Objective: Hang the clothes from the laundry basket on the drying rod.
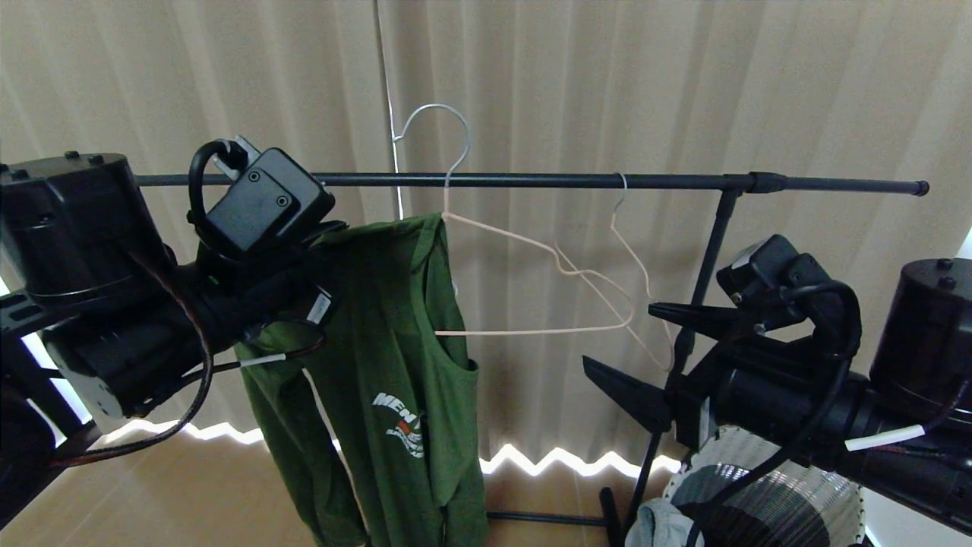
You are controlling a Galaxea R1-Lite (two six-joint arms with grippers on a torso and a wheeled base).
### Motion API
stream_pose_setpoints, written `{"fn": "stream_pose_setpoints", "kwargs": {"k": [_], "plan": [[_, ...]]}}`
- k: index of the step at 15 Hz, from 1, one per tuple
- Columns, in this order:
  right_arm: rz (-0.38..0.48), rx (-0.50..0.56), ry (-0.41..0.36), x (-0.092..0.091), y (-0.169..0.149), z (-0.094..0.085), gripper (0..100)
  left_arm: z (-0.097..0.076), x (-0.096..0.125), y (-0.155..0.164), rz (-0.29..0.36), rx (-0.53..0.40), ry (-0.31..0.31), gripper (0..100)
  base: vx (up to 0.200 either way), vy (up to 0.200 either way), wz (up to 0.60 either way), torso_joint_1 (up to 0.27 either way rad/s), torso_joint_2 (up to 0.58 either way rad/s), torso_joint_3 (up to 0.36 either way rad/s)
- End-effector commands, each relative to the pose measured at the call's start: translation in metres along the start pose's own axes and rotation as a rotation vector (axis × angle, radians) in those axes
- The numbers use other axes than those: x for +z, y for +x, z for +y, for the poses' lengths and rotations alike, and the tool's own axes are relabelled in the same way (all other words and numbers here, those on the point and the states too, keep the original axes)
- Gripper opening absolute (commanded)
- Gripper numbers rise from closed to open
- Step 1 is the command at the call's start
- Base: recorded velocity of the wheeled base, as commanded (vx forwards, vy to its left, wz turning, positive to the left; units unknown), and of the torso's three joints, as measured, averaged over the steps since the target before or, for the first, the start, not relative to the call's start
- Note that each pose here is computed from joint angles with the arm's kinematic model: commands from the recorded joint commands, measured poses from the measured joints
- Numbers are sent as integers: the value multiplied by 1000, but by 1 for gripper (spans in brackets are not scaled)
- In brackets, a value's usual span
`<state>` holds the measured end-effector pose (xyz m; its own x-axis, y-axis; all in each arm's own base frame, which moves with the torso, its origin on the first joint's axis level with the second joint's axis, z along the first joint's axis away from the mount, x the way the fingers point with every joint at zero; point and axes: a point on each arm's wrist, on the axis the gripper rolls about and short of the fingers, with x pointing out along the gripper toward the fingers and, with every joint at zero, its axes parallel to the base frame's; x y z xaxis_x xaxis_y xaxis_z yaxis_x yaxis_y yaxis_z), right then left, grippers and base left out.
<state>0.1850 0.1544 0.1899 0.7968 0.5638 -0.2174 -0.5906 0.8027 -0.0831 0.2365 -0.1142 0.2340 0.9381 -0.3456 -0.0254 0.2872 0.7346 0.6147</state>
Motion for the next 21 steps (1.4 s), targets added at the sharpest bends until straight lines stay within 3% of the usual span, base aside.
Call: {"fn": "stream_pose_setpoints", "kwargs": {"k": [1,5,9,13,15,17,21], "plan": [[17,4,29,-3,6,1,100,0,2,0,-13,2,-3,0,0,0,0,0,0,0],[44,9,148,-5,31,5,100,-3,20,0,-84,-14,-105,0,0,0,0,0,0,0],[-30,62,158,0,40,22,100,2,37,3,-138,5,-167,0,0,0,0,0,0,0],[-88,88,155,8,36,30,100,5,35,10,-28,169,-206,0,0,0,0,0,0,0],[-82,91,154,6,39,31,100,4,40,8,-55,149,-246,0,0,0,0,0,0,0],[-73,83,156,5,50,32,100,-1,46,6,-110,74,-252,0,0,0,0,0,0,0],[-78,31,166,8,66,26,100,0,54,1,-157,43,-255,0,0,0,0,0,0,0]]}}
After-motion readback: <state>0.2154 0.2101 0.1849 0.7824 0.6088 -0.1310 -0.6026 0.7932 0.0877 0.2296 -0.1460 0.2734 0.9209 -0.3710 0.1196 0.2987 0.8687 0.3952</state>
